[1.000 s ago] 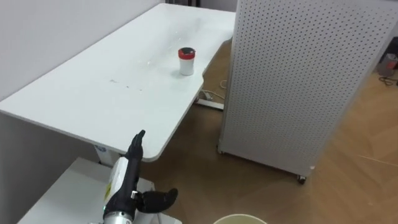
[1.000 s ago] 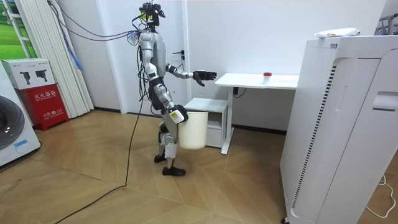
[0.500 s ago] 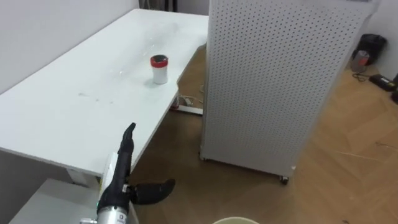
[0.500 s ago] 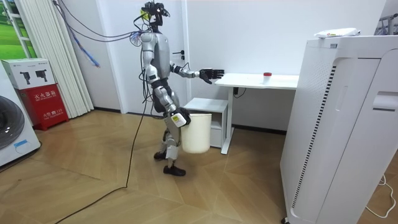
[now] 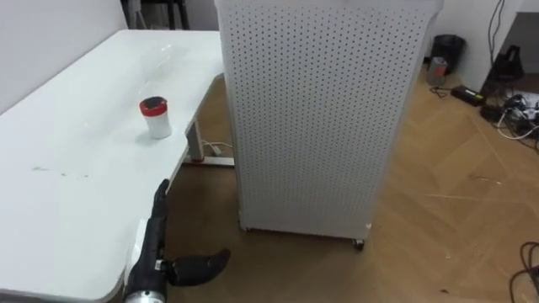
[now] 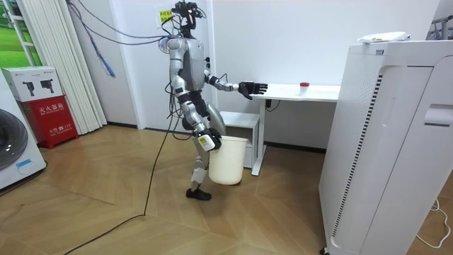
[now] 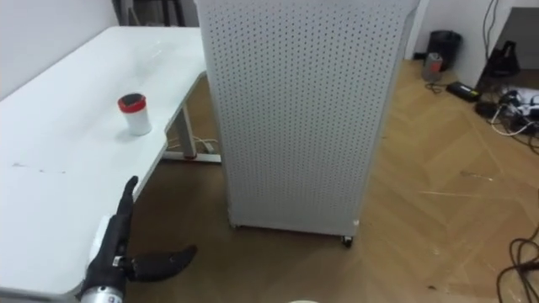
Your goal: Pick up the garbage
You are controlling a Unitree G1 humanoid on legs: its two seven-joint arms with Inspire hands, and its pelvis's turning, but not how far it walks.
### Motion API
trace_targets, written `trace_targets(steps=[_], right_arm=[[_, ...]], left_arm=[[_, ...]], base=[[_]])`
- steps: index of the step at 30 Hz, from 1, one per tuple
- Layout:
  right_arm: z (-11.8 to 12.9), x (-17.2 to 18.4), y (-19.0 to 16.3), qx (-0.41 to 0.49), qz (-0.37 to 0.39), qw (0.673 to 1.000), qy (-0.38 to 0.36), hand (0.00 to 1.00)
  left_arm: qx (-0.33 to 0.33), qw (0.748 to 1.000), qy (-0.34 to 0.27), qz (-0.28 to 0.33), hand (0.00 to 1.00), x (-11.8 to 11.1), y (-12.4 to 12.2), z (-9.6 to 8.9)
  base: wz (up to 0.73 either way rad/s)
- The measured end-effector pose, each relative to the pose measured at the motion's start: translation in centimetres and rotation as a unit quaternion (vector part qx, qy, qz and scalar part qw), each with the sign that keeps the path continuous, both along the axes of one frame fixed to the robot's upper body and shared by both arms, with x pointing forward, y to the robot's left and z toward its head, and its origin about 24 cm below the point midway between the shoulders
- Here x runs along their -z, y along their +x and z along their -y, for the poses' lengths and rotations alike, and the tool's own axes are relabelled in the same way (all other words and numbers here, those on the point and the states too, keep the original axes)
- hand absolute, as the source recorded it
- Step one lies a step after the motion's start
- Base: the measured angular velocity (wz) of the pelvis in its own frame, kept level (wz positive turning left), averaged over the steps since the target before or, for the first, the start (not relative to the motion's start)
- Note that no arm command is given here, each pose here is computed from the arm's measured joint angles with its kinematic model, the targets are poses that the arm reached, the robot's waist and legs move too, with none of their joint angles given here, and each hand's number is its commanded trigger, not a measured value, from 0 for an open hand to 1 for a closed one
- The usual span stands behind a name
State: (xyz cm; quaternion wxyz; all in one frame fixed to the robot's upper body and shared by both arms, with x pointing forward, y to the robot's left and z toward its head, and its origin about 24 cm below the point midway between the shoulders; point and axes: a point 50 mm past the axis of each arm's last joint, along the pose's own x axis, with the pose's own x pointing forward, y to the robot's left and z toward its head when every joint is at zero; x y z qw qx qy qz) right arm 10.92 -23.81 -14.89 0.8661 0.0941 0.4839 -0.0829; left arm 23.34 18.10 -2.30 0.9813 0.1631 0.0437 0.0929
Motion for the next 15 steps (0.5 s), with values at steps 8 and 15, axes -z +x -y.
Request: trace_targets(steps=[8,15], right_arm=[[0.1,0.1,-0.7,-0.006,-0.009,1.000,-0.004,1.00],[-0.1,-0.2,-0.1,-0.011,0.001,1.000,0.000,1.00]], left_arm=[[-0.021,1.000,0.003,-0.001,0.00,0.1,-0.8,-1.0],[-0.031,0.999,0.004,0.023,0.00,-0.9,-0.5,-1.6]], base=[[0.00],[-0.11]])
